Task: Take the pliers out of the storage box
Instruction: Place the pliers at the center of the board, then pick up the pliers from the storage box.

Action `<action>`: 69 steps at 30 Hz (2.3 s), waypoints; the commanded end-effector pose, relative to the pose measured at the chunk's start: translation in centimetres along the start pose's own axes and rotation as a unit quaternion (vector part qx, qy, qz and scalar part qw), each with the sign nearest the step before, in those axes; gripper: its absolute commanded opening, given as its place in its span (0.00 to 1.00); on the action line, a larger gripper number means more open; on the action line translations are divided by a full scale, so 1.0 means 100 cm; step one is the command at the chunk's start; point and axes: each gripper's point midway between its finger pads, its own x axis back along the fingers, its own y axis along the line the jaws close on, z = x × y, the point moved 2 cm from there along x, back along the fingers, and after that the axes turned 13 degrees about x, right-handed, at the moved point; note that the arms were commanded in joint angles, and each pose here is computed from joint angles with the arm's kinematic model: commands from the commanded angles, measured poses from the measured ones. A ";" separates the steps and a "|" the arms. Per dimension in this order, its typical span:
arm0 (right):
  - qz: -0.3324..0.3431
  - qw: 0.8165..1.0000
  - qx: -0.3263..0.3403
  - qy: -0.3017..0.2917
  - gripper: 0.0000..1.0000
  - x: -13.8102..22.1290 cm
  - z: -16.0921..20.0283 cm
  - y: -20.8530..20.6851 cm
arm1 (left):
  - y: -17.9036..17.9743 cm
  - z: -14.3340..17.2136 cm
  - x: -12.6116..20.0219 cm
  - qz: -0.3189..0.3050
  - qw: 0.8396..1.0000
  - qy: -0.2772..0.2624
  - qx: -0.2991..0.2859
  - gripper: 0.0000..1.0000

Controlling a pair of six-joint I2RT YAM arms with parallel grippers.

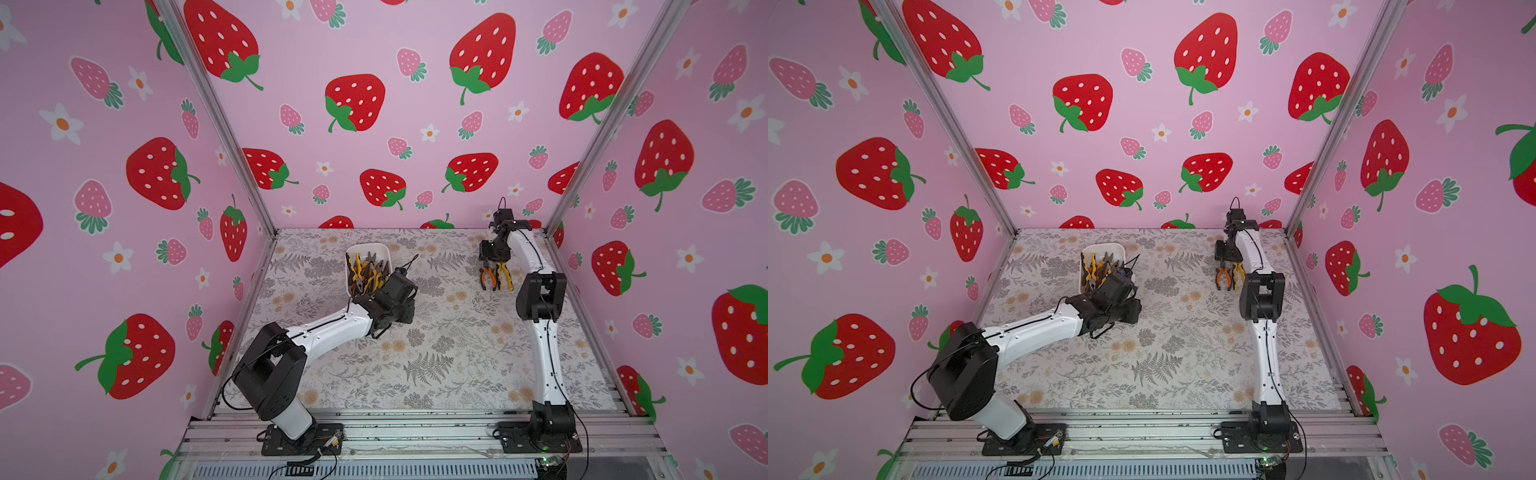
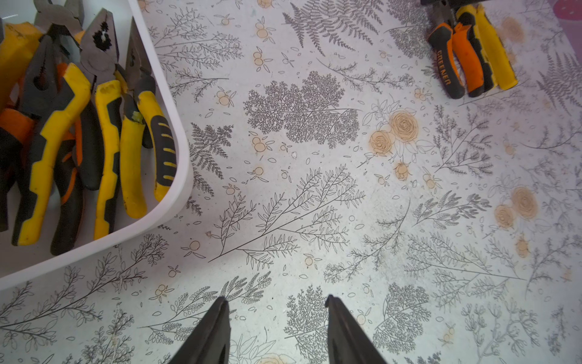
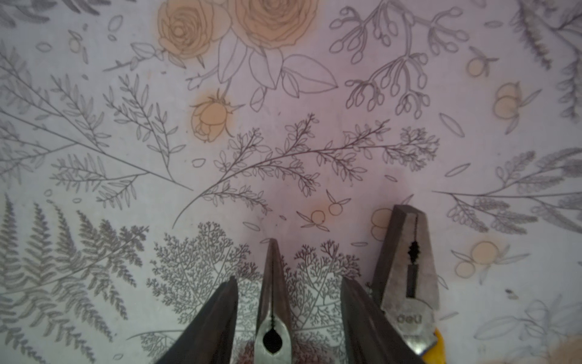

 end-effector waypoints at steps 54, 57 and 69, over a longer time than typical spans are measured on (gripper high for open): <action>-0.123 0.988 0.065 -0.061 0.59 0.215 0.278 0.166 | 0.152 -0.140 -0.018 -0.165 0.981 0.050 0.087 0.45; -0.120 0.989 0.066 -0.061 0.59 0.213 0.280 0.165 | 0.153 -0.138 -0.017 -0.166 0.980 0.051 0.095 0.45; -0.125 0.988 0.071 -0.052 0.59 0.204 0.281 0.168 | 0.144 -0.112 -0.033 -0.151 0.980 0.086 0.098 0.56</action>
